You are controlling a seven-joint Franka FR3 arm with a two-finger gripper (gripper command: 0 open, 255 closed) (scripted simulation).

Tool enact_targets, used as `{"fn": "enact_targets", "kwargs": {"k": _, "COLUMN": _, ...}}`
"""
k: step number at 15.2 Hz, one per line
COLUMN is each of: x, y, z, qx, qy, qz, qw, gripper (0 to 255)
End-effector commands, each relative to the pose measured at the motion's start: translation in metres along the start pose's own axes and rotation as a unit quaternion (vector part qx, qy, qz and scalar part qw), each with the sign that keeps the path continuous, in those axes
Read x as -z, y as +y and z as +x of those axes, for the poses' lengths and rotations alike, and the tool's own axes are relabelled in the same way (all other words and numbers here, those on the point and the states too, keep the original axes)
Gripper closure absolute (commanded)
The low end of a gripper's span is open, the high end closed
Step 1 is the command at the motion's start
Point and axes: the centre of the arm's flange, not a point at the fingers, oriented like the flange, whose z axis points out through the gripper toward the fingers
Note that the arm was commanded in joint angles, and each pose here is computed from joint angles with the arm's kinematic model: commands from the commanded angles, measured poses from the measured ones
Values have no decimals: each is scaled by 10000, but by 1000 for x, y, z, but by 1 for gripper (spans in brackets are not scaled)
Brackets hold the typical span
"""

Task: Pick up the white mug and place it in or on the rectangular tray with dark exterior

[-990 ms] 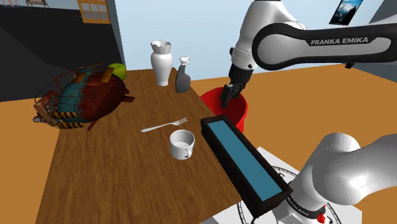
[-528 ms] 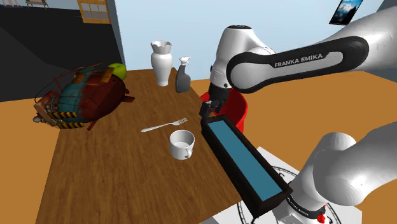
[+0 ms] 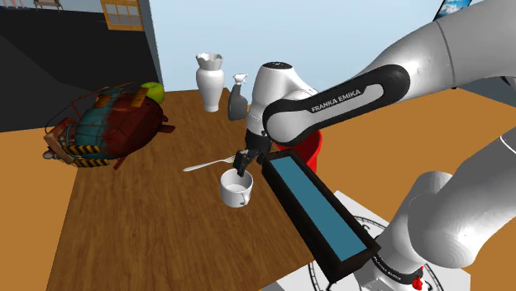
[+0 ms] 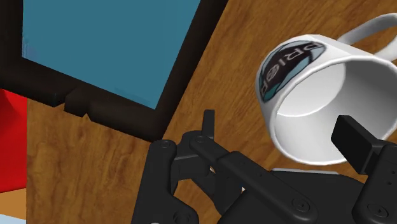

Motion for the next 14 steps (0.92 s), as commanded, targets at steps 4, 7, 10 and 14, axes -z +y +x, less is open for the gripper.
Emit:
{"fn": "enact_targets", "kwargs": {"k": 4, "x": -28, "y": -4, "z": 3, "qx": -10, "qy": 5, "qz": 19, "qw": 10000, "gripper": 0}}
{"fn": "enact_targets", "kwargs": {"k": 7, "x": -47, "y": -5, "z": 3, "qx": -10, "qy": 5, "qz": 19, "qw": 10000, "gripper": 0}}
{"fn": "enact_targets", "kwargs": {"k": 10, "x": -47, "y": -5, "z": 3, "qx": -10, "qy": 5, "qz": 19, "qw": 10000, "gripper": 0}}
{"fn": "enact_targets", "kwargs": {"k": 14, "x": -47, "y": -5, "z": 3, "qx": -10, "qy": 5, "qz": 19, "qw": 10000, "gripper": 0}}
